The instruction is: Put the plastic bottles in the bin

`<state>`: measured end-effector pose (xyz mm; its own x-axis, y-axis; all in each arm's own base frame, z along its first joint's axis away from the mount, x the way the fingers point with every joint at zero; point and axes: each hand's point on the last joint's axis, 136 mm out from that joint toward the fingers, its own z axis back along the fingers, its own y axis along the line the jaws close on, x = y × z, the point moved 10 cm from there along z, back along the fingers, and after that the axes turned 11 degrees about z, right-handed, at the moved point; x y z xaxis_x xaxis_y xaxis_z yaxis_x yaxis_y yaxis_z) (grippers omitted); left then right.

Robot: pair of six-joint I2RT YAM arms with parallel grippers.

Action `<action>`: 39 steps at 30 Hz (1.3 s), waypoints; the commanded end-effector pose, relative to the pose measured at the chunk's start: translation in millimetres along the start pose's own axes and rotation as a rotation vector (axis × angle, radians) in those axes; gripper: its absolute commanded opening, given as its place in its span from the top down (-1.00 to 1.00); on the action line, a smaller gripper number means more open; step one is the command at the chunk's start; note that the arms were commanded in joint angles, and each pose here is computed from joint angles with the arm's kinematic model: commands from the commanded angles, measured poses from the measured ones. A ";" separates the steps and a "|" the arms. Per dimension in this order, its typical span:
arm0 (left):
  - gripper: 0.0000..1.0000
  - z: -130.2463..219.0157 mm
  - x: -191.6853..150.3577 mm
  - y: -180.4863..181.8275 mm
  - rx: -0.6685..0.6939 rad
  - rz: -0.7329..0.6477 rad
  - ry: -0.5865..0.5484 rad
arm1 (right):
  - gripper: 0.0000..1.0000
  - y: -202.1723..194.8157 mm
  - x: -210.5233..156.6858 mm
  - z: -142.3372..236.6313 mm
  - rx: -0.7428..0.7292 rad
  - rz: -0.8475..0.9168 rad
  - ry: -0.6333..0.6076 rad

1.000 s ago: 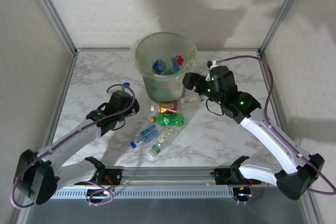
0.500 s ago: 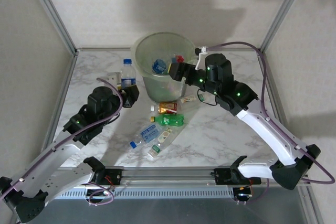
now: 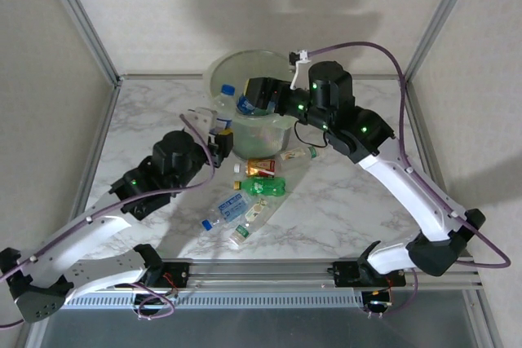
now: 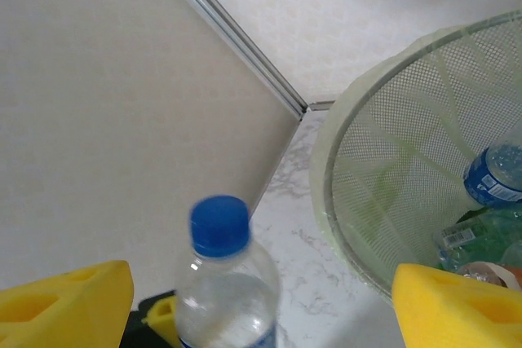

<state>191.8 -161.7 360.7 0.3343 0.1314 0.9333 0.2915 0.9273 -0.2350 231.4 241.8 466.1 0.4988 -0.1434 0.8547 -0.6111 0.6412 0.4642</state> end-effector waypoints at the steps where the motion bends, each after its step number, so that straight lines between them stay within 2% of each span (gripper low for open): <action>1: -0.08 2.7 9.0 -11.9 0.049 -0.105 -0.064 | -0.66 3.4 -0.1 -8.2 0.000 -0.015 0.039; 13: -0.08 5.7 6.1 -25.1 0.055 -0.160 -0.100 | -0.22 -3.5 -8.5 -36.0 -0.075 -0.046 0.112; 24: -0.08 -2.5 -0.5 -26.0 0.088 -0.179 -0.078 | -0.14 0.0 -15.2 -42.9 -0.047 -0.058 0.146; 31: -0.08 -1.6 1.6 -26.1 0.087 -0.169 -0.088 | 0.07 2.9 -18.6 -44.3 -0.034 -0.060 0.152; 35: -0.08 -0.9 2.6 -26.3 0.085 -0.167 -0.091 | 0.11 4.1 -18.8 -46.2 -0.019 -0.061 0.153; 39: -0.11 -1.5 2.4 -25.9 0.092 -0.165 -0.094 | 0.30 4.6 -20.2 -48.8 -0.007 -0.060 0.162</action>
<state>187.0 -187.3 354.0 0.2469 -0.0448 0.9680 0.2755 0.9610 -0.0258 249.3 277.4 441.6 0.6179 -0.0749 0.7827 -0.5601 0.6566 0.5051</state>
